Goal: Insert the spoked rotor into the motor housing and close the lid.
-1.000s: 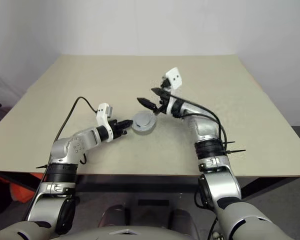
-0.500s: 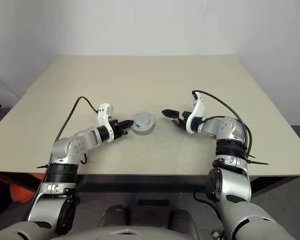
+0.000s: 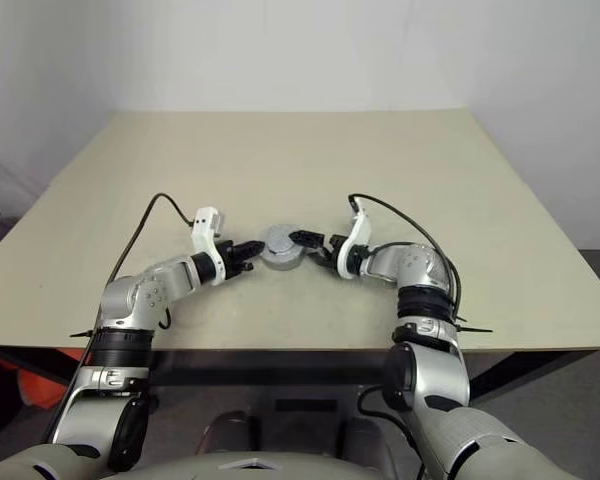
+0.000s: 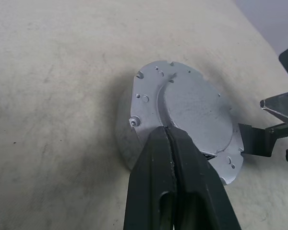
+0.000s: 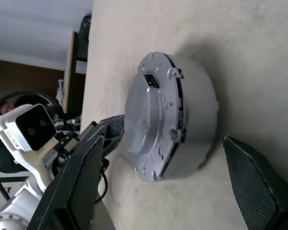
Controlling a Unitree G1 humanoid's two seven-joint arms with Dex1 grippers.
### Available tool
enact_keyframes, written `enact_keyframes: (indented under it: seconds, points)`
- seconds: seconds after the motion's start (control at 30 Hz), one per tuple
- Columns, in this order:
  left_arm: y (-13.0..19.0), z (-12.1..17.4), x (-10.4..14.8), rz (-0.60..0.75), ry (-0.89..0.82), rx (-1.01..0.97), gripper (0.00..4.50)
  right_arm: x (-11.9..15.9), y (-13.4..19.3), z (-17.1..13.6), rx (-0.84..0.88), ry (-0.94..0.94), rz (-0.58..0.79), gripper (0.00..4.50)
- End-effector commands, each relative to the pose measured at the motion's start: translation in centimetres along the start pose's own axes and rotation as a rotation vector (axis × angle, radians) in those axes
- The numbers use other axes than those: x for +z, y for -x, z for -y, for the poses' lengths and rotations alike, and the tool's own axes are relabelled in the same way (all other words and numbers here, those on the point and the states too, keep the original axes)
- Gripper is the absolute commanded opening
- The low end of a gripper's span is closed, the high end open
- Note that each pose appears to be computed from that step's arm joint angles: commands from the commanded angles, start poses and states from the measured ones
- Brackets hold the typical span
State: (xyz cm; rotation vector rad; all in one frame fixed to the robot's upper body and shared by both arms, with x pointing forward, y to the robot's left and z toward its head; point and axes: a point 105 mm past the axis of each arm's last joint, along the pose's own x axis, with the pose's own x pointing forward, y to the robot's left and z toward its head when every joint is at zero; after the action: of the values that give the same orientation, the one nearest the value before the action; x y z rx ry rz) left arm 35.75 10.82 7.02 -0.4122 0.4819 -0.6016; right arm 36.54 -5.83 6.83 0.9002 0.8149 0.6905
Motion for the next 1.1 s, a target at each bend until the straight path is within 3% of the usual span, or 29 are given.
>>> enact_keyframes:
  seconds: [0.03, 0.3, 0.4, 0.57, 0.7, 0.87, 1.0, 1.1]
  points:
    - [0.1, -0.5, -0.6, -0.023, -0.009, 0.033, 0.00, -0.6, -2.2, -2.1, 0.080, -0.008, -0.012, 4.46]
    - [0.5, -0.9, -0.6, -0.014, -0.012, 0.054, 0.00, -0.8, -4.1, -2.8, 0.095, -0.012, 0.002, 4.46]
    - [0.6, -1.0, -0.7, -0.013, -0.013, 0.060, 0.00, -0.2, -4.3, -1.8, 0.040, -0.010, 0.042, 3.87]
    - [0.7, -1.1, -0.7, -0.010, -0.013, 0.065, 0.00, 0.4, -4.3, -0.6, -0.025, 0.012, 0.075, 2.11]
    - [0.7, -1.2, -0.4, 0.016, -0.006, 0.070, 0.00, 0.8, -4.2, -0.1, -0.045, 0.003, 0.099, 2.04]
    - [1.2, -0.9, 1.7, 0.153, 0.107, 0.039, 0.00, 2.1, -3.7, -1.9, 0.042, -0.039, 0.135, 2.04]
    - [3.6, -0.9, 6.6, 0.492, 0.429, -0.086, 0.00, 4.0, -3.0, -4.6, 0.165, -0.091, 0.193, 2.04]
    - [4.9, -0.9, 7.5, 0.583, 0.535, -0.144, 0.00, 4.9, -2.7, -6.3, 0.223, -0.098, 0.219, 2.04]
